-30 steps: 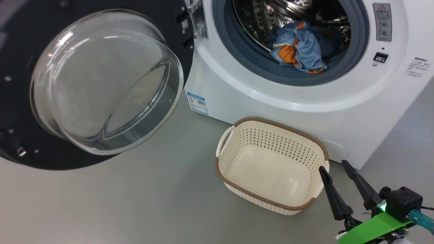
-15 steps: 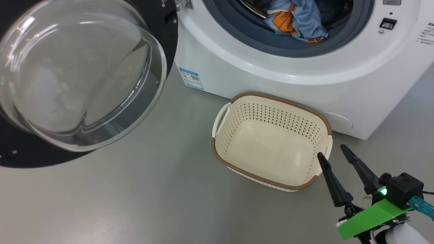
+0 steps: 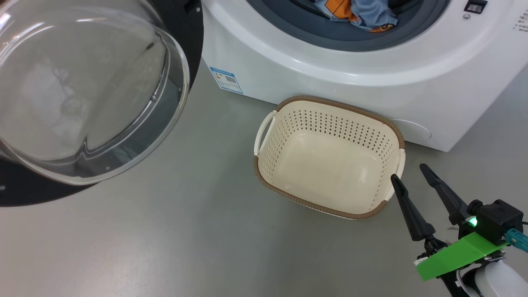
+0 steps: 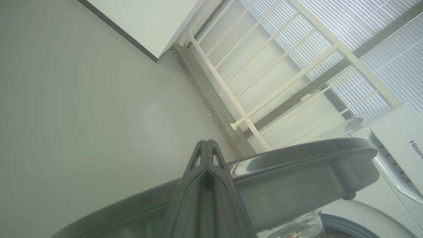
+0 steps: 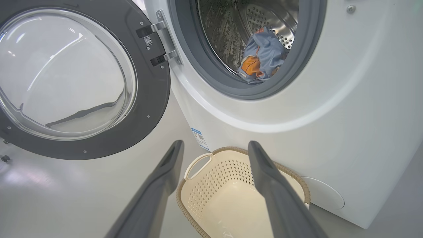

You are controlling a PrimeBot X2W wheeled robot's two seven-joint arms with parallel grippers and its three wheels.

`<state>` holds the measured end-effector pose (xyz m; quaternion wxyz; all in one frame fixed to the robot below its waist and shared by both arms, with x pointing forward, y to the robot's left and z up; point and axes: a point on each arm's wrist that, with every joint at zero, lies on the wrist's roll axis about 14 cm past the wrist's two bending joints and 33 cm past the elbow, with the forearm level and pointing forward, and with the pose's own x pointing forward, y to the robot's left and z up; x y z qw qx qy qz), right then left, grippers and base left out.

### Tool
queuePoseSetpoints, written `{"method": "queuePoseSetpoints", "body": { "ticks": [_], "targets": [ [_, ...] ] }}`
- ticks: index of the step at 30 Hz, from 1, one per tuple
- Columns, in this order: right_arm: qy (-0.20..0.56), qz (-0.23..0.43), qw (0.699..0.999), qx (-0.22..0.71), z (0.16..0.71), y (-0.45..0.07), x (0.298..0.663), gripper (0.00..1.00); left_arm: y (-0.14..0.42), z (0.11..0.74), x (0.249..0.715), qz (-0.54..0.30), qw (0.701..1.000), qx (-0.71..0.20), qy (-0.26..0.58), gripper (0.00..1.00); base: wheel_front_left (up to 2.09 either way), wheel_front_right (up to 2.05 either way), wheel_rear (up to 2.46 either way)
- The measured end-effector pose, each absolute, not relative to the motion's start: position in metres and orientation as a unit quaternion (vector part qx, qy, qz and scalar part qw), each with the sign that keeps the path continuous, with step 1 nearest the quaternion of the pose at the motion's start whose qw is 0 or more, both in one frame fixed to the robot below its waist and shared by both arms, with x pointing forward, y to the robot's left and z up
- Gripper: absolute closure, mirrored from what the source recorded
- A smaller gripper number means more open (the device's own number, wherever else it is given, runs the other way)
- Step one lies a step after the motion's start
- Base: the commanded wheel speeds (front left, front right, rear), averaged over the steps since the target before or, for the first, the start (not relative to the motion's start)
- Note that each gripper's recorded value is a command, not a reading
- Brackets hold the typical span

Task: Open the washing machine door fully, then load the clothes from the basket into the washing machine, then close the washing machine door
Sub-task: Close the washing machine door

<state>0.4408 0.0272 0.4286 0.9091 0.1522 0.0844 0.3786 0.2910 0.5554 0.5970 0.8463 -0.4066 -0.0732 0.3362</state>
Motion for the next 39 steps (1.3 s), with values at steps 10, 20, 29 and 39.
{"method": "queuePoseSetpoints", "body": {
  "ticks": [10,20,29,39],
  "targets": [
    [0.085,0.379,0.909,0.153,0.427,0.028,0.442,0.00,0.550,0.590,0.295,0.320,0.851,-0.417,-0.016,1.00,0.00,0.00,0.00],
    [0.074,0.382,0.909,0.149,0.437,0.029,0.441,0.00,0.537,0.586,0.292,0.286,0.853,-0.433,0.042,1.00,0.00,0.00,0.00],
    [0.065,0.386,0.909,0.144,0.446,0.032,0.440,0.00,0.519,0.587,0.289,0.240,0.856,-0.447,0.101,1.00,0.00,0.00,0.00],
    [0.054,0.388,0.911,0.132,0.455,0.032,0.436,0.00,0.479,0.576,0.290,0.163,0.855,-0.459,0.179,1.00,0.00,0.00,0.00]
  ]
}}
